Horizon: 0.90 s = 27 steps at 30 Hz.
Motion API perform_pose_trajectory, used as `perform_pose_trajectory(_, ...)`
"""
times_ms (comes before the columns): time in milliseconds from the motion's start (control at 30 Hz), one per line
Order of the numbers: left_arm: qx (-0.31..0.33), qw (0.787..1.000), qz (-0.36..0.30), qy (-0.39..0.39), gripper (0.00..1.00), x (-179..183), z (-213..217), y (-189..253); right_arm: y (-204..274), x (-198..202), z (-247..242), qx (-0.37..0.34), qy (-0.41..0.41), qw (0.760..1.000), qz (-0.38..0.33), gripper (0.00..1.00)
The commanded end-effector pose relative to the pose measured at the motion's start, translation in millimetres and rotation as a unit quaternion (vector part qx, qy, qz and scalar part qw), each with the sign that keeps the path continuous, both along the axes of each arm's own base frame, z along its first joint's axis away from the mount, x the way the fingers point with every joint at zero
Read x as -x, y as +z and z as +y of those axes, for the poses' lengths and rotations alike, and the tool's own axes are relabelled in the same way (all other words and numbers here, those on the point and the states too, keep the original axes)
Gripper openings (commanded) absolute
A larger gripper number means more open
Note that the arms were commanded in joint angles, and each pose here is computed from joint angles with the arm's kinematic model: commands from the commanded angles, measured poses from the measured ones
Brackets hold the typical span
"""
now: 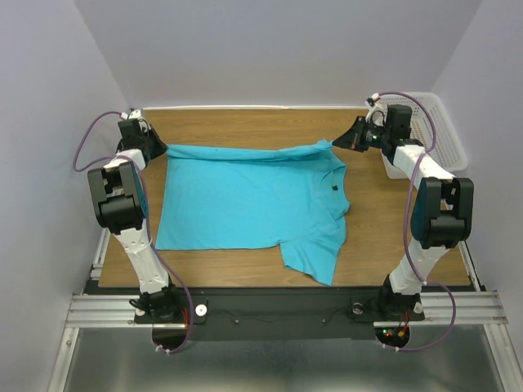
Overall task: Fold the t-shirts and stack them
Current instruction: Fold the tshirt
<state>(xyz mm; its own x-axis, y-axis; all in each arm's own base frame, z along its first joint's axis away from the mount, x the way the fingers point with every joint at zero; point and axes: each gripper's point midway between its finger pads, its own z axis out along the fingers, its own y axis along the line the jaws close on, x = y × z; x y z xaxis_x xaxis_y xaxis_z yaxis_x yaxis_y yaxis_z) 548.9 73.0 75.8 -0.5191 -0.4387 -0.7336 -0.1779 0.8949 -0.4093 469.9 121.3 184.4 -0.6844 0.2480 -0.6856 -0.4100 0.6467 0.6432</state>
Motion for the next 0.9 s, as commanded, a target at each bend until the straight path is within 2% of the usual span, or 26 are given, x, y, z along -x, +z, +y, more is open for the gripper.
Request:
perform_pose_trajectory(0,-0.020,0.999,-0.050,-0.004,0.00,2,4,44,13,1,-5,0.010,-0.002,0.999,-0.031,0.01)
perform_pose_trajectory(867,-0.034,0.998,-0.051,-0.006,0.00,21,1,43,-7,3,-7,0.018,-0.005,1.000,-0.011,0.01)
